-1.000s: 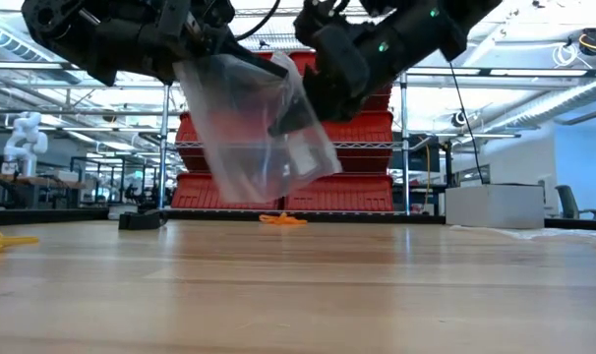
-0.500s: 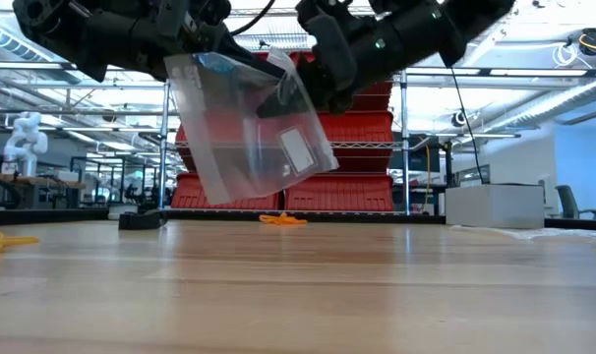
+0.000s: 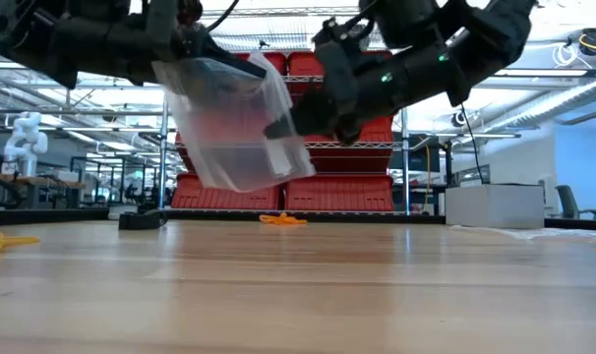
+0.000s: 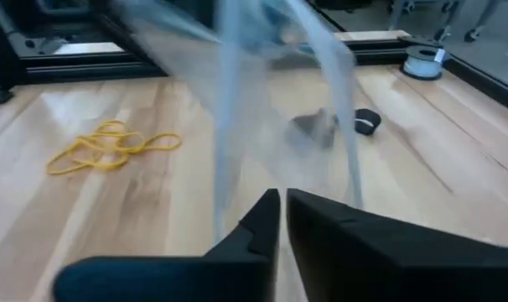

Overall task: Sort rubber bands
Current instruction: Open the top right zip bag, then move the bottom black rubber band to the center of the table

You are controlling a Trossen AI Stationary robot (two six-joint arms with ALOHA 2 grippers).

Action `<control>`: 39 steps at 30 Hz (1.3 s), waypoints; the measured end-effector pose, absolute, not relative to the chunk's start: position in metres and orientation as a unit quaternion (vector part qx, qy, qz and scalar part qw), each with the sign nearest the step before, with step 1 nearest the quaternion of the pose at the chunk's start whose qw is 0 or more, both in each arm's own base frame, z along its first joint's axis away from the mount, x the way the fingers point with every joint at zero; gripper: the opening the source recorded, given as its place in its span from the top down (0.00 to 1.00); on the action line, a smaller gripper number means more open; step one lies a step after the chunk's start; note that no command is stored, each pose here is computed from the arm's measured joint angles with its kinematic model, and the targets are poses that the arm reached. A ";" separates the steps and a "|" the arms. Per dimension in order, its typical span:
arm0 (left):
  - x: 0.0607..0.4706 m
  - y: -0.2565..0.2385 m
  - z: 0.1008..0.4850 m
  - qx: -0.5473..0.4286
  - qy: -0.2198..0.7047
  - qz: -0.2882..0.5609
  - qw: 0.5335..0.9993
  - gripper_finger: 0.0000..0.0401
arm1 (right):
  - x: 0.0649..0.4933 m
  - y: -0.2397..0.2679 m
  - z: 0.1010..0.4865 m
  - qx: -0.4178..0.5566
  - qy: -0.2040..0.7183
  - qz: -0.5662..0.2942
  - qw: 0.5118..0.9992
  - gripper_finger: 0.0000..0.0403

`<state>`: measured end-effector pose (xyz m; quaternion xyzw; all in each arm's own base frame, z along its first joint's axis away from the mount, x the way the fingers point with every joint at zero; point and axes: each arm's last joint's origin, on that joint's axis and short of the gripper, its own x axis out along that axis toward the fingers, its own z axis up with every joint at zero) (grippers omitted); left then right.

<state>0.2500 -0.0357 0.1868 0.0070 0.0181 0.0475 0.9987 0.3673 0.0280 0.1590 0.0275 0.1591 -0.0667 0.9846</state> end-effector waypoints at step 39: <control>0.170 -0.006 0.202 0.077 -0.008 0.242 0.967 1.00 | 0.370 0.028 0.218 0.005 0.160 -0.051 0.986 0.57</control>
